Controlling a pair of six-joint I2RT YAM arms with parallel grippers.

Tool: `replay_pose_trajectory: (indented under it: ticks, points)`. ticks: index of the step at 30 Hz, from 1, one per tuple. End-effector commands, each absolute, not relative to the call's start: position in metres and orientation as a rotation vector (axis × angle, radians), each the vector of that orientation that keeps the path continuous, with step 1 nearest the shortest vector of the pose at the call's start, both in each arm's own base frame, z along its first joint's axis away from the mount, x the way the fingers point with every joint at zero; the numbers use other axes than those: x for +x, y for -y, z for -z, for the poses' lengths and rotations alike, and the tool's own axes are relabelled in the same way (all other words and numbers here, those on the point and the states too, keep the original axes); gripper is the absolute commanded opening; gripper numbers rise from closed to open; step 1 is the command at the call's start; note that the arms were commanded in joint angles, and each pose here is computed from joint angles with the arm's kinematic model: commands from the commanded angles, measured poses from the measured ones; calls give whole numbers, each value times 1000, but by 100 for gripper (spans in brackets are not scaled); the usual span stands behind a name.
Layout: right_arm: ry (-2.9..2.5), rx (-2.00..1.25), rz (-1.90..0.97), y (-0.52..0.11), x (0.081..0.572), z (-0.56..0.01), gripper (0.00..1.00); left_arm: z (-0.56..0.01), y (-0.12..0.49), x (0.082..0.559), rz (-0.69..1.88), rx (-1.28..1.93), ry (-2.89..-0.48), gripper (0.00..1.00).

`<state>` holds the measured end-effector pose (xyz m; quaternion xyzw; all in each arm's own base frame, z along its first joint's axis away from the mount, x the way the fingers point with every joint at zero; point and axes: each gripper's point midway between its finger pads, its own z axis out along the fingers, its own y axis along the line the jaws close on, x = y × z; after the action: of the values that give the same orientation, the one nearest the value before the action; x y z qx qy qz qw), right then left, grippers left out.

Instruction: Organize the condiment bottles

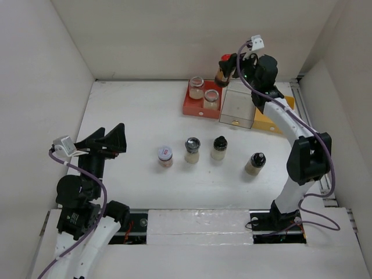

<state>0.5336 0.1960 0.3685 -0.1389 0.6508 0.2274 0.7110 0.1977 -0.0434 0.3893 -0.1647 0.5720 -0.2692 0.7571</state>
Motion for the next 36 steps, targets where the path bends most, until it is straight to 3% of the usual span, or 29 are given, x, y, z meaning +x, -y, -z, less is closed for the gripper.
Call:
replay_pose_trajectory:
  ticks: [1, 7, 17, 32, 35, 36]
  points:
    - [-1369, -239, -475, -172, 543, -390, 53, -395, 49, 204, 596, -329, -1230, 98]
    - [-1461, -190, -351, -127, 573, -354, 53, -391, 51, 209, 590, -329, -1249, 98]
    - [-1573, -148, -269, -105, 622, -281, 53, -390, 55, 213, 584, -315, -1263, 98]
    - [-1535, -84, -206, -94, 650, -259, 55, -383, 57, 221, 567, -310, -1294, 97]
    - [-1563, -77, -198, -92, 648, -246, 64, -383, 60, 223, 572, -302, -1297, 97]
    - [-1574, -77, -198, -92, 646, -237, 77, -383, 60, 223, 572, -302, -1297, 97]
